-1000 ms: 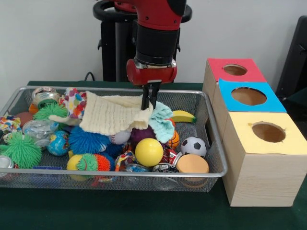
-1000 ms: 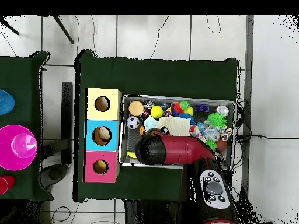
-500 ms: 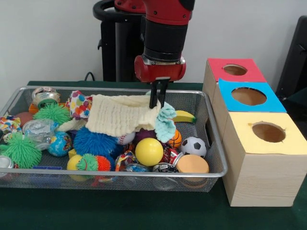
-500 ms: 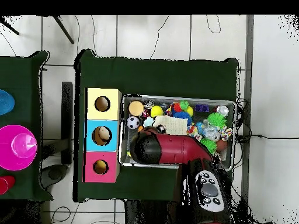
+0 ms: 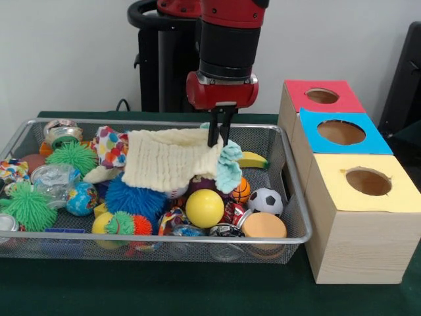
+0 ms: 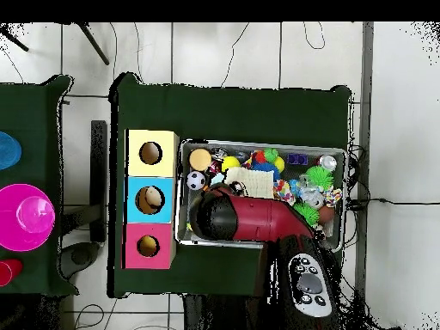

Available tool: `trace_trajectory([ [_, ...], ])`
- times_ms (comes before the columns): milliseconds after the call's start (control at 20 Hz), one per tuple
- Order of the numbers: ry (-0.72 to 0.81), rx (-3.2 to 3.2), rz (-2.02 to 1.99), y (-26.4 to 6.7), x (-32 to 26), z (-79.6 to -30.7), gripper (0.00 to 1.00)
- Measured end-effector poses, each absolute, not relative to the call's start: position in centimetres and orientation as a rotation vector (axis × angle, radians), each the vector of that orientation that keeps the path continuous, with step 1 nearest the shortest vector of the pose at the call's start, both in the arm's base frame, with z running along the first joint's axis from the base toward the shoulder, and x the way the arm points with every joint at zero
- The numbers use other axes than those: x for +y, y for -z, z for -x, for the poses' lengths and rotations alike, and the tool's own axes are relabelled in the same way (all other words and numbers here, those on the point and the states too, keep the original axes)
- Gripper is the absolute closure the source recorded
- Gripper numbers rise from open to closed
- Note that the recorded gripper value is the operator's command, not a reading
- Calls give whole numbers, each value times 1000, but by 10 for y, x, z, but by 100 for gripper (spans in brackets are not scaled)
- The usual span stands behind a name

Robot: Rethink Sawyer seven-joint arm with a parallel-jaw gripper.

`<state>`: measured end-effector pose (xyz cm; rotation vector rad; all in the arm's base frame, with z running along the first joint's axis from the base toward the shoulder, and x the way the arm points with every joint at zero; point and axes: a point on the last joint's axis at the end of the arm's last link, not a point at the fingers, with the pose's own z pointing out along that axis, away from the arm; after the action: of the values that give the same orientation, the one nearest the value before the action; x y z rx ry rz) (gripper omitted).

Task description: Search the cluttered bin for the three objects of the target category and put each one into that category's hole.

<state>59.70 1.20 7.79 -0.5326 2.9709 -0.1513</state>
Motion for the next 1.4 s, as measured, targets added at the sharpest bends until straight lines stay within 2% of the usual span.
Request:
trace_trajectory([
  [1400, 114, 2966, 519, -81, 41, -603, 100],
])
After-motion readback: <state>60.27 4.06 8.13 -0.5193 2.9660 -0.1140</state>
